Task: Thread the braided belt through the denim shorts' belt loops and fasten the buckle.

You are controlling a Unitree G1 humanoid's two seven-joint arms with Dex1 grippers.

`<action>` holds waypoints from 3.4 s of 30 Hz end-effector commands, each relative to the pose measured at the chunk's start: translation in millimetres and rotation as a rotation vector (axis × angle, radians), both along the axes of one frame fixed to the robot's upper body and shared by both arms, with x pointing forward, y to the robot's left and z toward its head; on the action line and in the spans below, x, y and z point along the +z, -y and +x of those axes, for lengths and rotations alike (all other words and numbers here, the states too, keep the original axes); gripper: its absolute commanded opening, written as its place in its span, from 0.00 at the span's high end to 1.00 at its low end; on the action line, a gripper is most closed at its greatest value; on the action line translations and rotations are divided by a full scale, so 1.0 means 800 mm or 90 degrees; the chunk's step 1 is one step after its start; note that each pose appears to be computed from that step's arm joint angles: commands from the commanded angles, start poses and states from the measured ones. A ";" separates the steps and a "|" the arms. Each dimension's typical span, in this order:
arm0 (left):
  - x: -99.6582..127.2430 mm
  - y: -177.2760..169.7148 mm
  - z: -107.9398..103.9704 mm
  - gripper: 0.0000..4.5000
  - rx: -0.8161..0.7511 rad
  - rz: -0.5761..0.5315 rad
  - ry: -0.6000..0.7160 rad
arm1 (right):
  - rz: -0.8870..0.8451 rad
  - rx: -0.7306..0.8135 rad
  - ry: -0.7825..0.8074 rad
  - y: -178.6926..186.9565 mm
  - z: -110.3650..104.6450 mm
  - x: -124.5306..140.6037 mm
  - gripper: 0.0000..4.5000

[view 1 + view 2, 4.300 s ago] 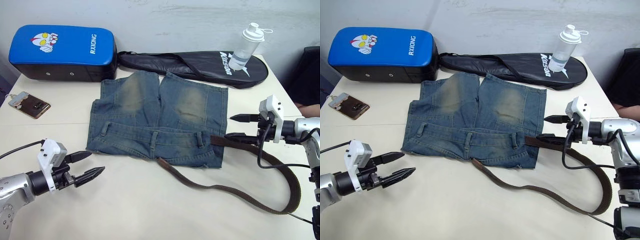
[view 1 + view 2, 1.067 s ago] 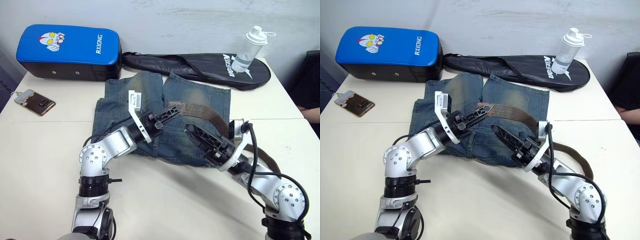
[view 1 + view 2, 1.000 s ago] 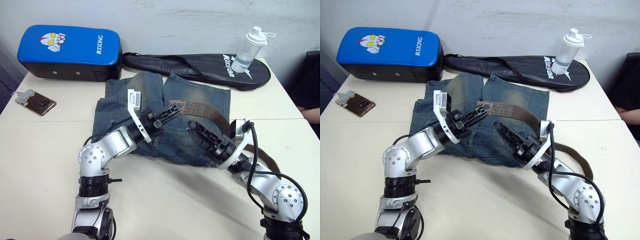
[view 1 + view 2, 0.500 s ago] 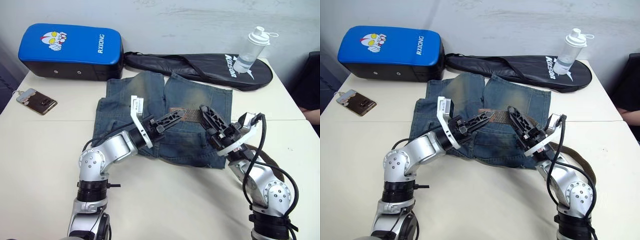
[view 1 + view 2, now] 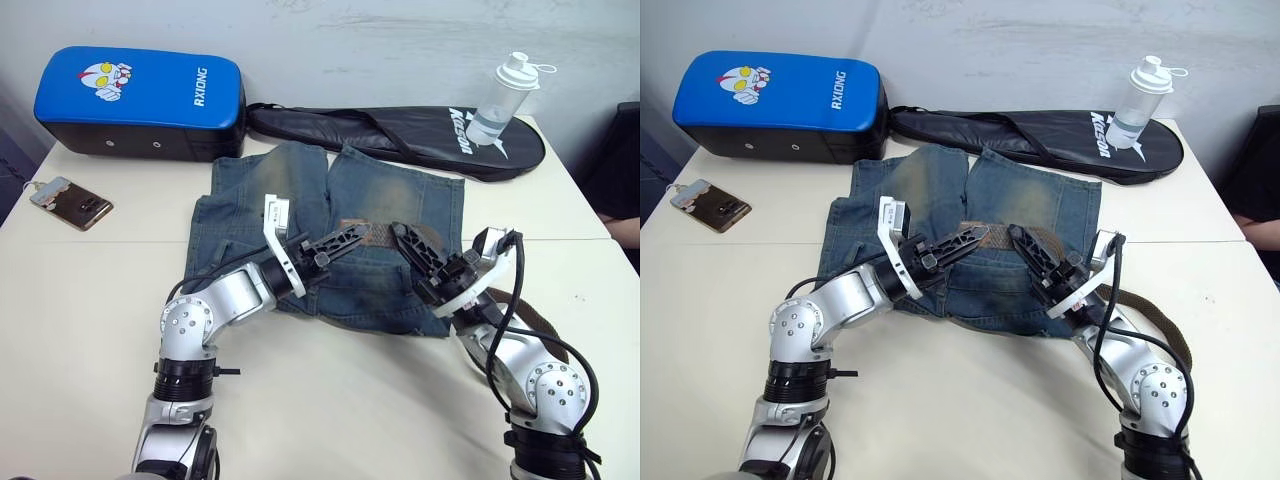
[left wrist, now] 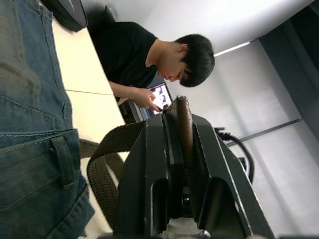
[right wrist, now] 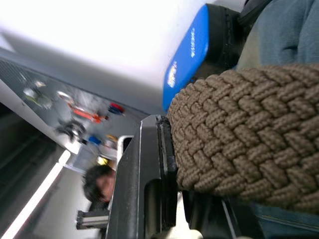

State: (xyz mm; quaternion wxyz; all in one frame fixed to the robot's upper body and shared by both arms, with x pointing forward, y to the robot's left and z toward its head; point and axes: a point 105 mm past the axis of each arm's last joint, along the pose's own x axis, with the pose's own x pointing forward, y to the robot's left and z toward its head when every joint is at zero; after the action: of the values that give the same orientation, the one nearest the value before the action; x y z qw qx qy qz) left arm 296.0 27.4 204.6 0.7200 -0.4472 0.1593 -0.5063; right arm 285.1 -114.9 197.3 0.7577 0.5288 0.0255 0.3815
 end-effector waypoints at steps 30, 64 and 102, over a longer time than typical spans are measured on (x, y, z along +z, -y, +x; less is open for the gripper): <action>-0.045 -0.044 -0.021 0.01 -0.005 0.406 0.378 | -0.364 -0.063 -0.018 0.153 0.020 -0.018 1.00; -0.077 0.021 0.020 0.01 -0.008 0.644 0.787 | -0.465 -0.047 -0.151 0.062 0.028 -0.134 1.00; -0.081 0.040 0.052 0.98 -0.018 0.816 1.038 | -0.412 -0.091 -0.108 0.061 0.029 -0.098 1.00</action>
State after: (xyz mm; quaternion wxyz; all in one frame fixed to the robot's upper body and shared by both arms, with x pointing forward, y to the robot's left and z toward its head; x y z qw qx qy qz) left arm 333.5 -5.8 126.6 0.6960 0.5032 -0.1139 -0.4994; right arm 309.3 -158.6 109.8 0.9034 0.2846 0.1909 0.2579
